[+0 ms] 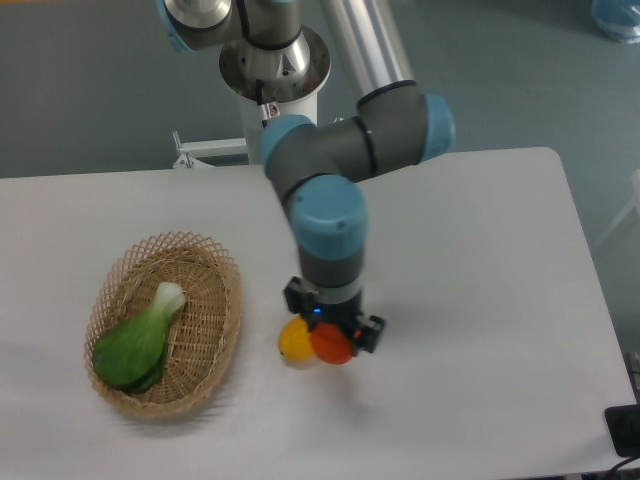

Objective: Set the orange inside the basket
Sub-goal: 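Carry the orange over the wicker basket and lower it inside, then open the gripper to release the orange beside the bok choy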

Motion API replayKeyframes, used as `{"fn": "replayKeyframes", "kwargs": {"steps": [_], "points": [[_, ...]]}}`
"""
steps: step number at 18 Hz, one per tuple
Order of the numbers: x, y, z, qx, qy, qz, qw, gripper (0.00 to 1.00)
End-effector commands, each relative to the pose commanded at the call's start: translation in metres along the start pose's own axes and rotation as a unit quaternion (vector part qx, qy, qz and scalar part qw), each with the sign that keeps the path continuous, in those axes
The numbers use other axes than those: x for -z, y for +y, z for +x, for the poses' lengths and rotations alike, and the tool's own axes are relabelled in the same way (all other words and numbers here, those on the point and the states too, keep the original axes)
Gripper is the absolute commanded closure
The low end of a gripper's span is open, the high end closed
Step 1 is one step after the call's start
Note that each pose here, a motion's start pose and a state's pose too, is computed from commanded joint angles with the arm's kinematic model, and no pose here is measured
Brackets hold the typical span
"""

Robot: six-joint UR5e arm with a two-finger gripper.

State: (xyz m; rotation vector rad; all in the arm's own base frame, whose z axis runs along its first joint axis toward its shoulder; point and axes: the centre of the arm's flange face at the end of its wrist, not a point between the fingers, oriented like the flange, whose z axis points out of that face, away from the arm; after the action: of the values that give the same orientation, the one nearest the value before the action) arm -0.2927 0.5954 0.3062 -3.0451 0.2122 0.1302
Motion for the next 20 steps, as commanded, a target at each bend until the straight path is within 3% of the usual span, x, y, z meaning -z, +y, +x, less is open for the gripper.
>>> {"fn": "replayKeyframes", "kwargs": {"steps": [4,14,20], "points": [[-0.003,-0.026,0.049,-0.038,0.008,-0.002,0.9992,0.21],[-0.032,-0.082,0.138,-0.07,0.008,0.009,0.9974,0.16],[-0.037,-0.101,0.148,-0.078,0.004,0.018,0.9967,0.09]]}}
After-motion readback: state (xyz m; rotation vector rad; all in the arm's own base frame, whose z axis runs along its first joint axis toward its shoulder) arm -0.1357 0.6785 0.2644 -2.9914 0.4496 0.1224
